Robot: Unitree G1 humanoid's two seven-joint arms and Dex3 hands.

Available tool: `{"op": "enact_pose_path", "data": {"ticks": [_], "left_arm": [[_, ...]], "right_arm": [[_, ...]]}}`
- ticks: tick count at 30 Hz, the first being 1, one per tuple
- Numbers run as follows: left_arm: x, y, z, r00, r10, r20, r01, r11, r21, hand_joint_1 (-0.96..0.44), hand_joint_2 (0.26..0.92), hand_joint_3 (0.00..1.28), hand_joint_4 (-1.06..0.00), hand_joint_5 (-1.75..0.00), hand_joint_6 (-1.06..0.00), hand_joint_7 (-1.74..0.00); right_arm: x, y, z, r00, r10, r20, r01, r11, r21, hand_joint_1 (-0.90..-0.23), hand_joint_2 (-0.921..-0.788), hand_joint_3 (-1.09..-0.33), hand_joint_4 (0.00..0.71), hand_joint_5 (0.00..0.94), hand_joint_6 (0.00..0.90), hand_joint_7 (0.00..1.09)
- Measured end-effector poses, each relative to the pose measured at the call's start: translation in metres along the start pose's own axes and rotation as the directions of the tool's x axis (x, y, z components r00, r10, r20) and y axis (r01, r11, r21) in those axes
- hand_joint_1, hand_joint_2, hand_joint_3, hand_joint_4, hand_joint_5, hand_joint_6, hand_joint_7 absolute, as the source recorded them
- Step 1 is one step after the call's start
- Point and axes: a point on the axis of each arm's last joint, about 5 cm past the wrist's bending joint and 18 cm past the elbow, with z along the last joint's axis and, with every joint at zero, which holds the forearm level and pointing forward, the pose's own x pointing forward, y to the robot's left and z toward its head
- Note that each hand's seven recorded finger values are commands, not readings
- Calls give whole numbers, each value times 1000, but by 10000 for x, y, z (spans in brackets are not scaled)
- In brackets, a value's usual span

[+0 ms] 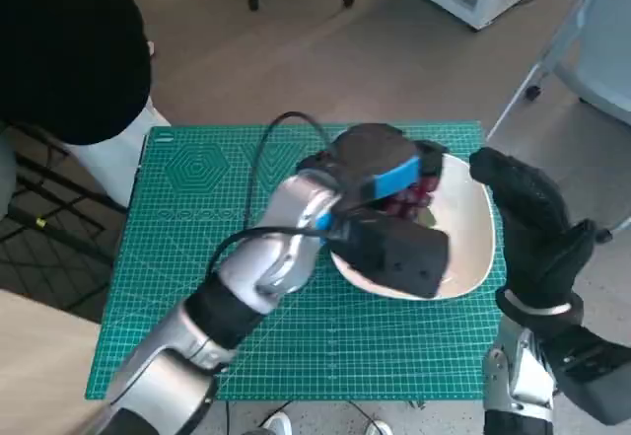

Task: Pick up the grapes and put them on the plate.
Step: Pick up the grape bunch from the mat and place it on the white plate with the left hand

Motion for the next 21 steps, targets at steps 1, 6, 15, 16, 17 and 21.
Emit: {"op": "enact_pose_path", "data": {"ticks": [1,6,15,16,17,21], "left_arm": [[19,5,15,1000,-4,5,4,1000,-3,2,920,149,-590,-1390,-564,-1113],[86,21,77,999,-20,25,20,1000,-4,137,920,198,-525,-1380,-494,-950],[153,-17,96,998,-66,15,66,998,19,346,921,260,-468,-1465,-588,-209],[159,-24,96,997,-71,10,71,997,22,349,921,263,-465,-1468,-604,-204],[166,-31,96,997,-77,6,77,997,24,350,921,265,-463,-1470,-618,-204],[196,-54,112,995,-98,-11,98,995,27,353,921,263,-465,-1467,-672,-238]], "right_arm": [[-6,-3,3,1000,-6,0,6,1000,-2,-663,-921,-696,324,2,110,279],[-26,-13,22,1000,-31,4,31,999,-12,-665,-921,-696,323,2,121,253],[-53,-18,38,998,-67,5,67,998,-20,-666,-921,-691,326,5,135,235],[-55,-19,38,997,-71,5,71,997,-21,-666,-921,-689,326,5,138,234],[-56,-20,38,997,-74,4,74,997,-21,-666,-921,-687,326,5,141,233],[-60,-20,39,996,-85,4,85,996,-23,-666,-921,-681,325,3,152,230]]}}
